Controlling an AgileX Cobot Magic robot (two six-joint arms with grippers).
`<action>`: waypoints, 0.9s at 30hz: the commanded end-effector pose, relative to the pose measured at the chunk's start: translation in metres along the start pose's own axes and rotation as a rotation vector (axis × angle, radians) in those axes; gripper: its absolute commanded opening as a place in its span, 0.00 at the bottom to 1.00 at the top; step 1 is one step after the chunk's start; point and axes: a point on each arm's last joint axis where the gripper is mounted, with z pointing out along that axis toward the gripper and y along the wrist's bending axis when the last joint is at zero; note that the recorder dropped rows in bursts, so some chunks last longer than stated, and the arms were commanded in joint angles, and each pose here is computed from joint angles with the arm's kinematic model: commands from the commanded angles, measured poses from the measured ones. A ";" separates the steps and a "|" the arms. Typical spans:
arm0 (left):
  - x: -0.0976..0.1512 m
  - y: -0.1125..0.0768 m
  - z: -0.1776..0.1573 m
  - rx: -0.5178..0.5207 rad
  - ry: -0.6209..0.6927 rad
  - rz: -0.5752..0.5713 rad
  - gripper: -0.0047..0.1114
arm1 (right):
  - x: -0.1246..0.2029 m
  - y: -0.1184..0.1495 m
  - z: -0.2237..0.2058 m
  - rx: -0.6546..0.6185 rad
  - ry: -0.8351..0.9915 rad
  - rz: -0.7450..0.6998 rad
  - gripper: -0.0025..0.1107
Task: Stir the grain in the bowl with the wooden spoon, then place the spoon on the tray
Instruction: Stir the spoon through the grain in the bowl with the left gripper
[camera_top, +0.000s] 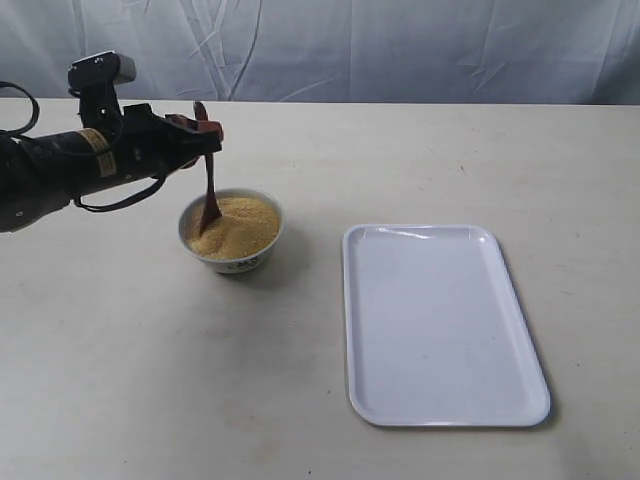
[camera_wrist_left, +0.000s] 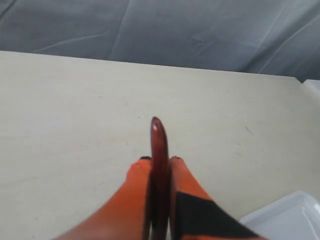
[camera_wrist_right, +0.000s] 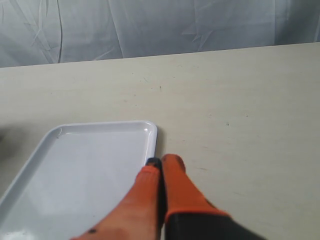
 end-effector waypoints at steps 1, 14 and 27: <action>-0.004 -0.012 -0.001 0.064 -0.025 0.001 0.04 | 0.000 0.000 0.000 -0.003 -0.010 -0.004 0.02; -0.032 -0.019 -0.017 -0.015 -0.124 0.139 0.04 | 0.000 0.000 0.000 -0.003 -0.010 -0.004 0.02; -0.003 -0.001 0.002 -0.027 -0.052 -0.007 0.04 | 0.000 0.000 0.000 -0.003 -0.010 -0.004 0.02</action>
